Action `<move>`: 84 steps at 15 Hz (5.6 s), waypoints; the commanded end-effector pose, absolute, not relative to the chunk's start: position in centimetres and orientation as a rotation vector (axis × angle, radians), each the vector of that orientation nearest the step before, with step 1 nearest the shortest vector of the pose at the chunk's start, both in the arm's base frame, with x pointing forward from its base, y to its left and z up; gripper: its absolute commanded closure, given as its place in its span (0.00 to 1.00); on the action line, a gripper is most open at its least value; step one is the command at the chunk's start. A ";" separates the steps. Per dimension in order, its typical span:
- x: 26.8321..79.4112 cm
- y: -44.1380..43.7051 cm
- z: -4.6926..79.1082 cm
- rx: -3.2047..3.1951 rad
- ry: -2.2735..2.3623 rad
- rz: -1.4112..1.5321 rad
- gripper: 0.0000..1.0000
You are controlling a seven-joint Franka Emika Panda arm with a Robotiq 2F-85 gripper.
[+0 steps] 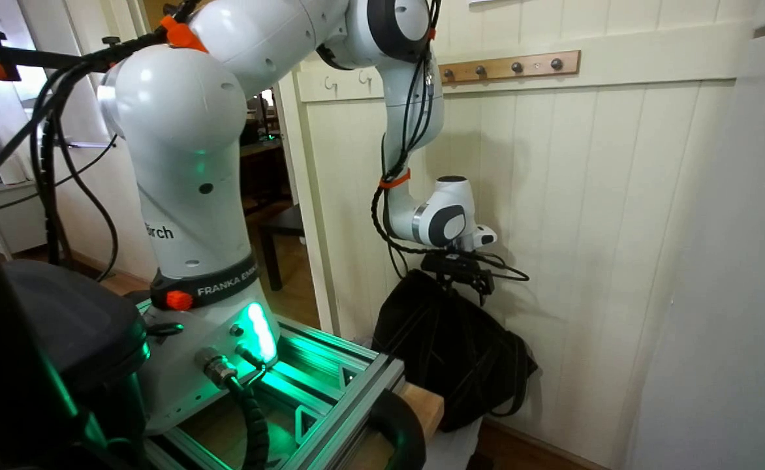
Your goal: Hook the black bag on the third hook from the left
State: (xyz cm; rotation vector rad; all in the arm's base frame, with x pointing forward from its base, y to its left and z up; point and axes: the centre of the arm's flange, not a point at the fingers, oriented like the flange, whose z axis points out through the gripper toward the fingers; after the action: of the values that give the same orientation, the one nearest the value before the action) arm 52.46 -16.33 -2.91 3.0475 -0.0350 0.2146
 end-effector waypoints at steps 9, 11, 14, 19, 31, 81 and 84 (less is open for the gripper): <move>53.2 -16.2 -6.4 3.052 0.010 0.217 0.00; 54.3 -16.2 -8.6 3.070 0.028 0.164 0.00; 55.5 -16.4 -10.7 3.079 0.109 0.167 0.00; 57.1 -16.6 -12.9 3.037 0.202 0.202 0.00; 59.1 -16.3 -16.8 3.026 0.375 0.185 0.57; 58.2 -8.8 11.5 2.326 1.277 -0.541 0.98; 58.4 -7.9 10.7 2.353 1.308 -0.515 0.98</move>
State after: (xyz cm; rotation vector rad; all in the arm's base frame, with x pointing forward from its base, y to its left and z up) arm 59.10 -8.79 10.12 2.3513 1.2794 -0.5747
